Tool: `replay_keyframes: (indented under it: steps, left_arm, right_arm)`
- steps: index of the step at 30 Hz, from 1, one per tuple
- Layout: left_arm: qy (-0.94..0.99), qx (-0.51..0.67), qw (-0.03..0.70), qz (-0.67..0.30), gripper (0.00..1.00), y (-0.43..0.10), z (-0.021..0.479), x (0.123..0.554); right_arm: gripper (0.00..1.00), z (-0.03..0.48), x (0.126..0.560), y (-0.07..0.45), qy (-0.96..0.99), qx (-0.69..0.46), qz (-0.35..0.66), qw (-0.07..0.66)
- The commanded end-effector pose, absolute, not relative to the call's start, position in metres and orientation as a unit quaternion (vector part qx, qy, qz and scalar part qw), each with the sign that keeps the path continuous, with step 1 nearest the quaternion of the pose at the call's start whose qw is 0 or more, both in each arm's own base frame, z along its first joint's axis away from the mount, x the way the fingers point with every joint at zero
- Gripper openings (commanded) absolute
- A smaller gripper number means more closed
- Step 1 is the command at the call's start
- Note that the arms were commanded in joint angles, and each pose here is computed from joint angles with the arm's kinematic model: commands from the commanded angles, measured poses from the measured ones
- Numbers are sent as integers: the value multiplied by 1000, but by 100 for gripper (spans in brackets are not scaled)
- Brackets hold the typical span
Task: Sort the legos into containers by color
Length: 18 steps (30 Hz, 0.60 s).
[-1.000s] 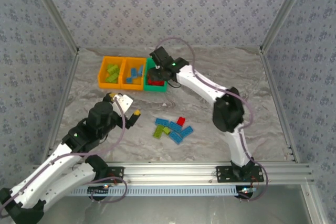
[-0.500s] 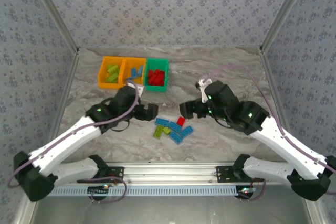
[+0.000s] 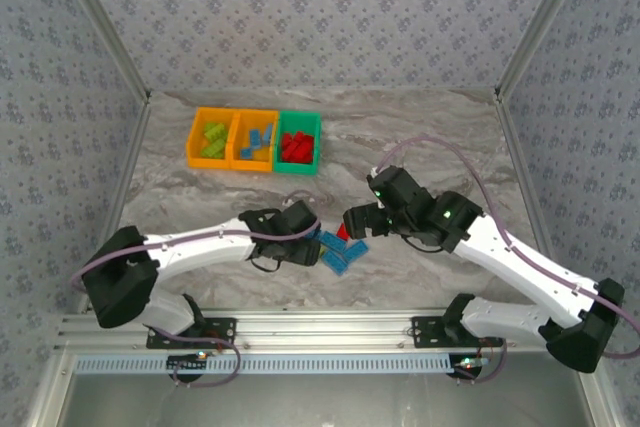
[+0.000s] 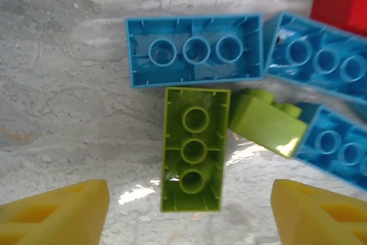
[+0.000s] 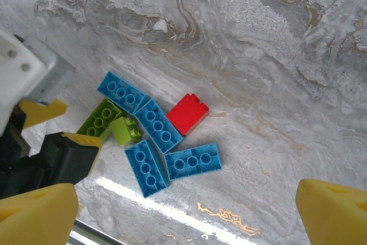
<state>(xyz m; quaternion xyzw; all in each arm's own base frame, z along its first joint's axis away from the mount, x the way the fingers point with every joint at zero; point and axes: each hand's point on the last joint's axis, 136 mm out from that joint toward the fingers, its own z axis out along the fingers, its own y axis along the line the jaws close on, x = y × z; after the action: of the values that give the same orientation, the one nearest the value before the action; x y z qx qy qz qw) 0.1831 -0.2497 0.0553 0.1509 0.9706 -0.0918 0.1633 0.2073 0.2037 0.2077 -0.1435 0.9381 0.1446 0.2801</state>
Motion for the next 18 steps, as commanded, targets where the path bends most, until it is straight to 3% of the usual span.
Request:
replay_keyframes:
  steps: [1, 8, 18]
  left_arm:
    - [969, 169, 161, -86, 70, -251, 47, 183]
    - [972, 176, 131, -78, 60, -260, 22, 182]
    - [966, 150, 169, -123, 20, -268, 43, 190]
  right_arm:
    - [100, 216, 210, 201, 939, -130, 141, 286]
    - [100, 211, 207, 199, 942, -125, 139, 279]
    - [100, 210, 193, 215, 937, -163, 185, 249]
